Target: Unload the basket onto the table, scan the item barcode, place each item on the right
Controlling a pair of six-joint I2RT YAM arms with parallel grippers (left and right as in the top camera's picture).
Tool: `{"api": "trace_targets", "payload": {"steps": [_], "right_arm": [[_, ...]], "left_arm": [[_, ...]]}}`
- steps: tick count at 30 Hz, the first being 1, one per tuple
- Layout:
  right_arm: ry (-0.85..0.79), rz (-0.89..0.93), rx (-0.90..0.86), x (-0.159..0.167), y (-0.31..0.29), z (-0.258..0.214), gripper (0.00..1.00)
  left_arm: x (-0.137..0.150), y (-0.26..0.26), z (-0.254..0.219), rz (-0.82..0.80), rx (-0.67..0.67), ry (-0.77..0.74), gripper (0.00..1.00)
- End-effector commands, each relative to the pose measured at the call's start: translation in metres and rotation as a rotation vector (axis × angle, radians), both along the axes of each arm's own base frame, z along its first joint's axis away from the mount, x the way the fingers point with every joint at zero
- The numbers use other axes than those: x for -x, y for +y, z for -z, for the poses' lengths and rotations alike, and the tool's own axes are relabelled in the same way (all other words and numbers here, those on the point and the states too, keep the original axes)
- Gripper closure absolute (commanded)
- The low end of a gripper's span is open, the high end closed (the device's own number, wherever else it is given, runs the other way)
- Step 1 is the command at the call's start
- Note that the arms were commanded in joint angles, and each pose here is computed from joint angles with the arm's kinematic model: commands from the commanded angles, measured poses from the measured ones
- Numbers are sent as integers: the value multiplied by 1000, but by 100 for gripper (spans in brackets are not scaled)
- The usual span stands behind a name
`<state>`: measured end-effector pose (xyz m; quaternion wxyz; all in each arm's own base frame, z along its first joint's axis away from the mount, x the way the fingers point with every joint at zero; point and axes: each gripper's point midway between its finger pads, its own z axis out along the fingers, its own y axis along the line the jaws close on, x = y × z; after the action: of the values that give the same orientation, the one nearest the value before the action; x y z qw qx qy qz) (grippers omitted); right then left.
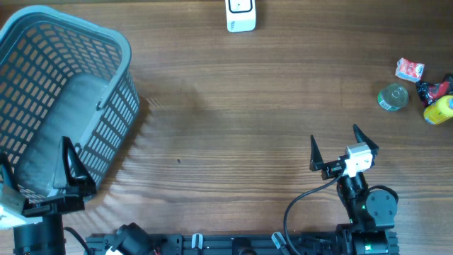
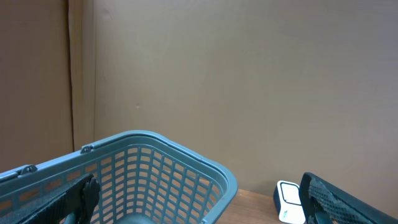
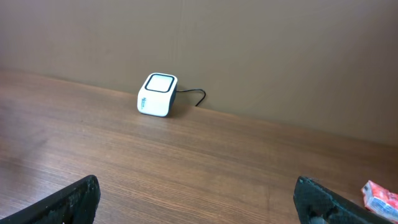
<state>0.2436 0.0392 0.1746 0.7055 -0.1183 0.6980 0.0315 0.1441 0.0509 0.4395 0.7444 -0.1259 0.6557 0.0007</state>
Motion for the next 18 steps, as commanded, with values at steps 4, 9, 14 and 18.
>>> {"api": "trace_targets", "payload": {"steps": [4, 9, 14, 18], "right_arm": [[-10, 24, -19, 0, -4, -3, 0], [-10, 24, -19, 0, -4, -3, 0], [-10, 24, -19, 0, -4, -3, 0], [-10, 24, -19, 0, -4, -3, 0]], "left_arm": [[-2, -1, 0, -8, -19, 7, 0], [-2, -1, 0, -9, -18, 7, 0], [-2, -1, 0, -8, -18, 7, 0], [-1, 1, 2, -20, -20, 15, 0]]}}
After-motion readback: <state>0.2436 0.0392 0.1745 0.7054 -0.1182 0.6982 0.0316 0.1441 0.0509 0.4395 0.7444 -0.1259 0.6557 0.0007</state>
